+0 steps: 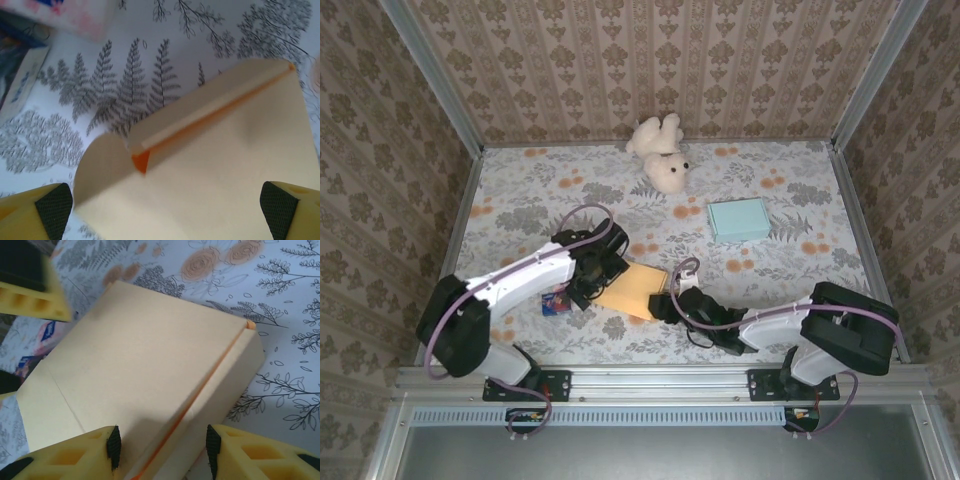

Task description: Fold the paper box

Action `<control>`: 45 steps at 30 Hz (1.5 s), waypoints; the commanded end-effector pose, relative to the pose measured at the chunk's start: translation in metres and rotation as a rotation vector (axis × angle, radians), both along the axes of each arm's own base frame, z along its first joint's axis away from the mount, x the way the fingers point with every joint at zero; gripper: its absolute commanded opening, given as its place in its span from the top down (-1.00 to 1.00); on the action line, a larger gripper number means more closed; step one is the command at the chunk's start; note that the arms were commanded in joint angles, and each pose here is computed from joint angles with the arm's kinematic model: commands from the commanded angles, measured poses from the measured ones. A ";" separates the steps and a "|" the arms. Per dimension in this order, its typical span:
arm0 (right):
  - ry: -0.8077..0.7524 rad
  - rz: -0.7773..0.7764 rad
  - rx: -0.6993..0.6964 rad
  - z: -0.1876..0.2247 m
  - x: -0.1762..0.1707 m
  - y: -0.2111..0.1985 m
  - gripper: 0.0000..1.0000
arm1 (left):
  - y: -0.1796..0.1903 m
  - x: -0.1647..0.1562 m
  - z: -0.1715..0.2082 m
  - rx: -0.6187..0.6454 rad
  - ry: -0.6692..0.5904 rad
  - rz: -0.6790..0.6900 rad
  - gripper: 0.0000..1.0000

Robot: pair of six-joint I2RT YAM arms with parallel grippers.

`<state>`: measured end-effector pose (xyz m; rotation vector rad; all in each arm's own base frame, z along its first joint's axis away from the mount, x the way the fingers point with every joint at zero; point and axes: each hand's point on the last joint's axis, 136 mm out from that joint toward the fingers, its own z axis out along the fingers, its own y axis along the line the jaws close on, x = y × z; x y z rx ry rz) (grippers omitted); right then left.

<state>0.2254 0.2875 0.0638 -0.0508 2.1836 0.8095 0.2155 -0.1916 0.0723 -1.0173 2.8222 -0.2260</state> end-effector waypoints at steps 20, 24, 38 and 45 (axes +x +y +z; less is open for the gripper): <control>-0.067 -0.160 -0.074 0.003 0.032 -0.027 -0.02 | -0.020 0.044 -0.002 0.029 -0.052 -0.179 -1.00; -0.059 -0.170 -0.085 -0.002 0.032 -0.032 -0.02 | -0.009 0.045 0.017 0.055 -0.100 -0.178 -1.00; -0.011 -0.166 -0.116 -0.022 0.033 -0.037 -0.02 | -0.028 0.021 0.006 -0.006 -0.033 -0.355 -1.00; -0.007 -0.172 -0.138 -0.026 0.033 -0.042 -0.02 | -0.019 0.014 -0.003 0.036 -0.006 -0.373 -1.00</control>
